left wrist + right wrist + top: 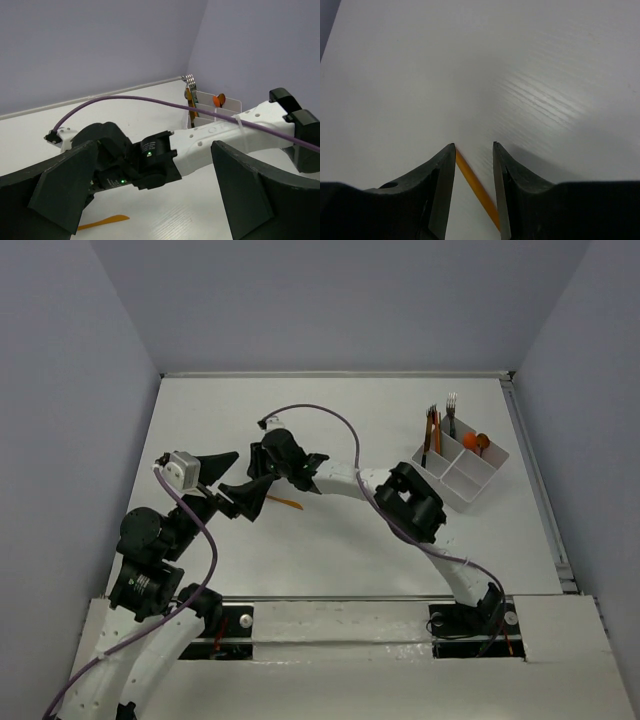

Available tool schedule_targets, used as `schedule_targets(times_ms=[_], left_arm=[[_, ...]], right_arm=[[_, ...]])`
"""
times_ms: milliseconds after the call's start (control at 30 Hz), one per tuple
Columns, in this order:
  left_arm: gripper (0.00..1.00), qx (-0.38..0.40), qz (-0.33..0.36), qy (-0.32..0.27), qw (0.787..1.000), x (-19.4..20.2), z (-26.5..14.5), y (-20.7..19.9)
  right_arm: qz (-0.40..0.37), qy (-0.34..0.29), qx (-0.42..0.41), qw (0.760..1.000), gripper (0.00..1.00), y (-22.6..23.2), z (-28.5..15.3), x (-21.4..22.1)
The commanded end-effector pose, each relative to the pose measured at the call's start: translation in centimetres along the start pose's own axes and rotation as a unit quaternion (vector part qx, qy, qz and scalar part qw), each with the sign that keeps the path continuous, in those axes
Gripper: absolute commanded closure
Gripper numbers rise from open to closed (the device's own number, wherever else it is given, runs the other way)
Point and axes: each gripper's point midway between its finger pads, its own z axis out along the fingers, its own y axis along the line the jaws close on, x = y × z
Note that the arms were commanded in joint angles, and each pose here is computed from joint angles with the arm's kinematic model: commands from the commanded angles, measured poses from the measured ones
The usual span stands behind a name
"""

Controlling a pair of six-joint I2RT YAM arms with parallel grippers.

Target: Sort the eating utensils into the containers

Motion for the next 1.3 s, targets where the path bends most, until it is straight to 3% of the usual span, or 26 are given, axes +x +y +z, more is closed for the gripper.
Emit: schedule_targets(times_ms=[0,300,733,1067,1267], left_arm=[[0.01,0.01,0.001,-0.016,1.0,-0.6,0.4,-0.2],[0.01,0.014,0.001,-0.019,1.0,-0.7,0.2,-0.4],[0.01,0.015,0.0,-0.018,1.0,-0.6,0.3,-0.4],[0.01,0.016,-0.001,-0.016,1.0,-0.5,0.4,-0.5],[0.01,0.014,-0.001,-0.017,1.0,-0.6,0.4,-0.3]], right_arm=[[0.038,0.021,-0.009,0.999,0.58,1.5,1.9,1.1],[0.031,0.09,-0.048,0.994,0.58,3.1,3.1,5.9],[0.003,0.161,-0.081,0.984,0.62,4.0,-0.3,11.5],[-0.042,0.184,-0.074,0.979,0.63,2.6,-4.9,12.9],[-0.056,0.168,-0.059,0.982,0.63,2.0,-5.2,12.2]])
